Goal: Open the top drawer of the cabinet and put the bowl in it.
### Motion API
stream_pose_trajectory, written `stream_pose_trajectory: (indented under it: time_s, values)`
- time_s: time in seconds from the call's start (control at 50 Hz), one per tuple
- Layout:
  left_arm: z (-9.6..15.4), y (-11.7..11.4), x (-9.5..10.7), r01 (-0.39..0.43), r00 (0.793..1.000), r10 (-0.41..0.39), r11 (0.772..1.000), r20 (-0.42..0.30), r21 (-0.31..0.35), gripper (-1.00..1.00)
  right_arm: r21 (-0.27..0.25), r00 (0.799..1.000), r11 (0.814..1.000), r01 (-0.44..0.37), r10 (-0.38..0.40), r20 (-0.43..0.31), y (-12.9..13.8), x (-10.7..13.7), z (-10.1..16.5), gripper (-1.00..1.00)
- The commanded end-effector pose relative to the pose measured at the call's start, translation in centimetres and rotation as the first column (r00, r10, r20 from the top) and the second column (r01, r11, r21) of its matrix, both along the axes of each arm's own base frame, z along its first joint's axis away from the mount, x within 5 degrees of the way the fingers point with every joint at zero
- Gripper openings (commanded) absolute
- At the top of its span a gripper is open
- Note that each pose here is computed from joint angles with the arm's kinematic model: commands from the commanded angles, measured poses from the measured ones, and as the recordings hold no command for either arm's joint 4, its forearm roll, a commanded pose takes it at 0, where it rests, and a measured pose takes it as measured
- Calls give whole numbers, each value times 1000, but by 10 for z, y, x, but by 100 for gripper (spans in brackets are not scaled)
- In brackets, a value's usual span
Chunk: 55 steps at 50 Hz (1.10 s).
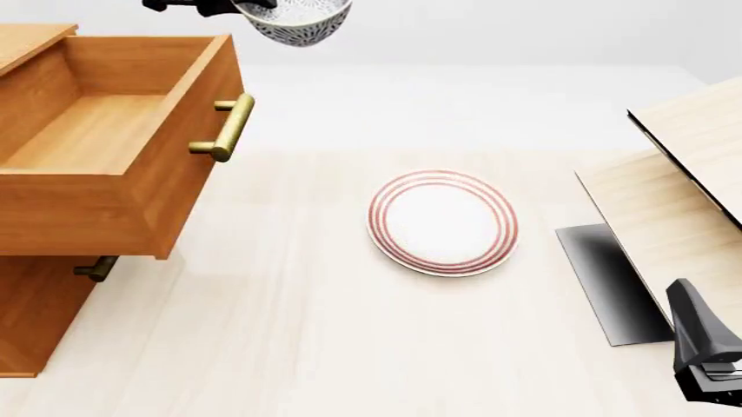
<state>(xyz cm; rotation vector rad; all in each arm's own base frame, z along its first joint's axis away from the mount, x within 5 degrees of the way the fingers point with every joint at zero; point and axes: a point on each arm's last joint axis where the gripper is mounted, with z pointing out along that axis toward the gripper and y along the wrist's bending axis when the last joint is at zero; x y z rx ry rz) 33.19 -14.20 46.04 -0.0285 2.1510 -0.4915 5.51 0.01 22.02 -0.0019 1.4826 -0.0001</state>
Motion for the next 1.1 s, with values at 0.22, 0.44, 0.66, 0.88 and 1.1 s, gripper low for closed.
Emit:
stream_pose_trajectory:
  time_s: [0.22, 0.44, 0.66, 0.88, 1.1]
  values:
    - [4, 30, -12, -83, 996, 84, 996, 11, -38, -100, 0, 1000, 1000, 0, 0, -1, 0, 0, -2, 100]
    - [7, 46, -22, -127, 992, 128, 990, 17, -60, -100, 0, 1000, 1000, 0, 0, -1, 0, 0, -2, 100]
    - [11, 58, -32, -155, 987, 157, 986, 24, -62, -100, 0, 1000, 1000, 0, 0, -1, 0, 0, -2, 100]
    - [7, 74, -46, -204, 978, 206, 975, 18, -82, -100, 0, 1000, 1000, 0, 0, -1, 0, 0, -2, 100]
    - [4, 90, -60, -256, 966, 259, 961, 22, -104, -100, 0, 1000, 1000, 0, 0, -1, 0, 0, -2, 100]
